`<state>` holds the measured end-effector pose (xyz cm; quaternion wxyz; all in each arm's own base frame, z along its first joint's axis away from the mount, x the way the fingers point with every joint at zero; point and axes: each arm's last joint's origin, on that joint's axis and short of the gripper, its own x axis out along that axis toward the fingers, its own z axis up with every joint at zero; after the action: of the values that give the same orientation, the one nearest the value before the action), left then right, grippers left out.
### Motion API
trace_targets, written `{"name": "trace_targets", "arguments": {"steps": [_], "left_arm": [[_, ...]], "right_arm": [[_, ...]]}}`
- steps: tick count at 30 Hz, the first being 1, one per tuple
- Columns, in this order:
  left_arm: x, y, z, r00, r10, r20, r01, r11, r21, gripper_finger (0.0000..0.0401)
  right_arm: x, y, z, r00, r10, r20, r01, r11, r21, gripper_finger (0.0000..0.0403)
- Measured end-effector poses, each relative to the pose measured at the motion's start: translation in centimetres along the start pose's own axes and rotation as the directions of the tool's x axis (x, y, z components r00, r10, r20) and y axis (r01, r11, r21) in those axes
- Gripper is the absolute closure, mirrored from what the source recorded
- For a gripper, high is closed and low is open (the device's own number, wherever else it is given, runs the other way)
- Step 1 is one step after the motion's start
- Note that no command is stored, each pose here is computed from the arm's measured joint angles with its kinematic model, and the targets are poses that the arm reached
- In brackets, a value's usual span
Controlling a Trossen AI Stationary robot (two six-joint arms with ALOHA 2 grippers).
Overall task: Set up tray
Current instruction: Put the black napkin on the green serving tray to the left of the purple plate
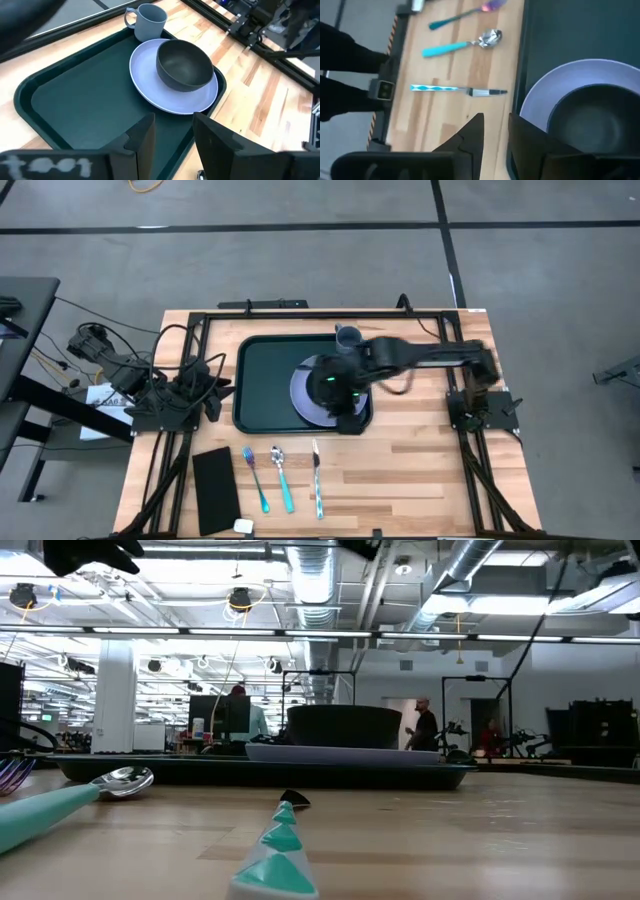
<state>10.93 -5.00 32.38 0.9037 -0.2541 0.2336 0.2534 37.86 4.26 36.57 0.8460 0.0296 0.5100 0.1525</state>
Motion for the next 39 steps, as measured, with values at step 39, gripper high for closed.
{"name": "trace_targets", "arguments": {"steps": [39], "left_arm": [[2.9, -2.7, -2.2, 0.988, 0.1, -0.12, -0.136, 0.927, -0.349, 0.0279]], "right_arm": [[-8.4, 3.6, -28.6, -0.044, 0.302, 0.952, -0.09, 0.948, -0.305, 0.032]]}}
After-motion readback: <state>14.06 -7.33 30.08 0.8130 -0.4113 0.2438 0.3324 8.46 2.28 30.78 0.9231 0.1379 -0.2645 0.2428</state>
